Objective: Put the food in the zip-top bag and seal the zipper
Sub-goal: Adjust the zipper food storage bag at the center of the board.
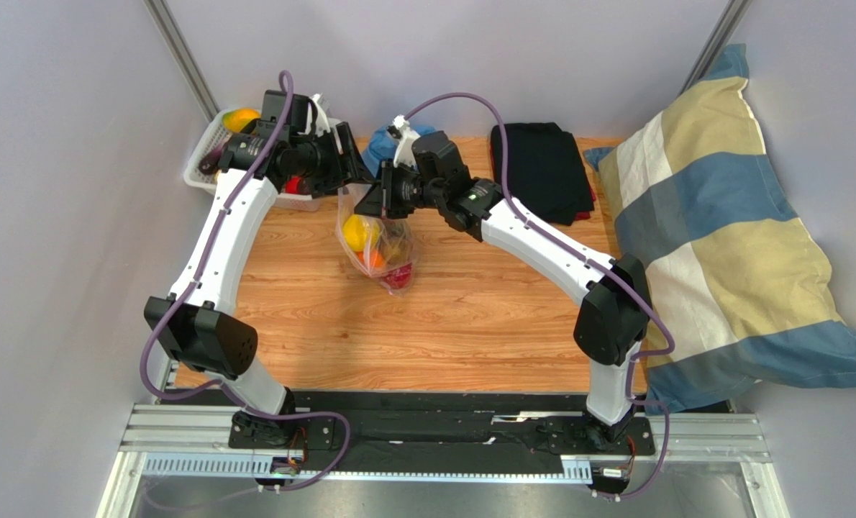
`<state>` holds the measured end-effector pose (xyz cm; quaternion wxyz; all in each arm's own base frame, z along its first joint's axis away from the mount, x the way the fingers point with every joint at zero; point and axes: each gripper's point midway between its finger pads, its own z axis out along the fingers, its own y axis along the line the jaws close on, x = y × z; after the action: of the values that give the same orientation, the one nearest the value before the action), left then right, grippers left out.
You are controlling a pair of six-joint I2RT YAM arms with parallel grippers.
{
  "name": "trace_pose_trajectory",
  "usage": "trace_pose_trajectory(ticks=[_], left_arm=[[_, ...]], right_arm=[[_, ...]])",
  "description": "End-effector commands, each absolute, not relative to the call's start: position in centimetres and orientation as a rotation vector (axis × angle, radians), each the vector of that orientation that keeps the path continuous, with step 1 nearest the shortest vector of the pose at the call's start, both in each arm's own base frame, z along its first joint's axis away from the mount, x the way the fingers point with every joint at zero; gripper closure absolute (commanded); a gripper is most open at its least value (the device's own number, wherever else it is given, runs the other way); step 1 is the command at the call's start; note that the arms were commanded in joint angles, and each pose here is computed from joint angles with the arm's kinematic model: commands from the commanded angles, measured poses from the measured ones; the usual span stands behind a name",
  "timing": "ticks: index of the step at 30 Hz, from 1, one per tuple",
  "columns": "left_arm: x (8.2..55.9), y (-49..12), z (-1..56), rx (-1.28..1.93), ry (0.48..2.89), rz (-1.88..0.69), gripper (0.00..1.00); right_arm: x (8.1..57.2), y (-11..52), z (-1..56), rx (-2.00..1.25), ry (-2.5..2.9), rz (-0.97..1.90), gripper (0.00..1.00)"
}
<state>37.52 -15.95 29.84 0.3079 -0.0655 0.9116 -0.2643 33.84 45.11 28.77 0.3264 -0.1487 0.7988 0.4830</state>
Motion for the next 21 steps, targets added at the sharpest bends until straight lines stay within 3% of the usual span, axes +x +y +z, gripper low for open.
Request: trace_pose_trajectory(ticks=[1, 3, 4, 6, 9, 14, 17, 21], left_arm=[[38.0, -16.4, 30.5, -0.173, 2.377, -0.72, 0.38], [38.0, -16.5, 29.9, -0.149, 2.389, -0.715, 0.46], [37.9, -16.7, 29.8, -0.133, 2.394, -0.728, 0.61], [37.7, -17.1, 29.5, -0.052, 2.403, -0.752, 0.7], [37.5, -17.4, 29.5, 0.043, 2.393, -0.762, 0.8], [36.9, -17.6, 30.7, 0.248, 2.349, -0.763, 1.0], [35.7, -17.9, 31.9, 0.464, 2.279, -0.778, 1.0], [32.8, -19.2, 33.8, 0.772, 2.118, -0.872, 1.0]], right_arm=[[33.1, 44.9, 32.7, -0.428, 1.966, 1.288, 0.97], [32.9, 44.9, 33.0, -0.428, 1.958, 1.291, 0.95], [32.8, 44.9, 33.1, -0.43, 1.951, 1.299, 0.94], [32.6, 44.7, 33.7, -0.446, 1.925, 1.301, 0.92], [32.1, 44.3, 34.7, -0.486, 1.893, 1.307, 0.8], [31.3, 41.5, 36.8, -0.586, 1.823, 1.337, 0.45], [31.3, 38.9, 38.3, -0.645, 1.771, 1.378, 0.22], [33.0, 34.9, 39.2, -0.646, 1.732, 1.338, 0.13]])
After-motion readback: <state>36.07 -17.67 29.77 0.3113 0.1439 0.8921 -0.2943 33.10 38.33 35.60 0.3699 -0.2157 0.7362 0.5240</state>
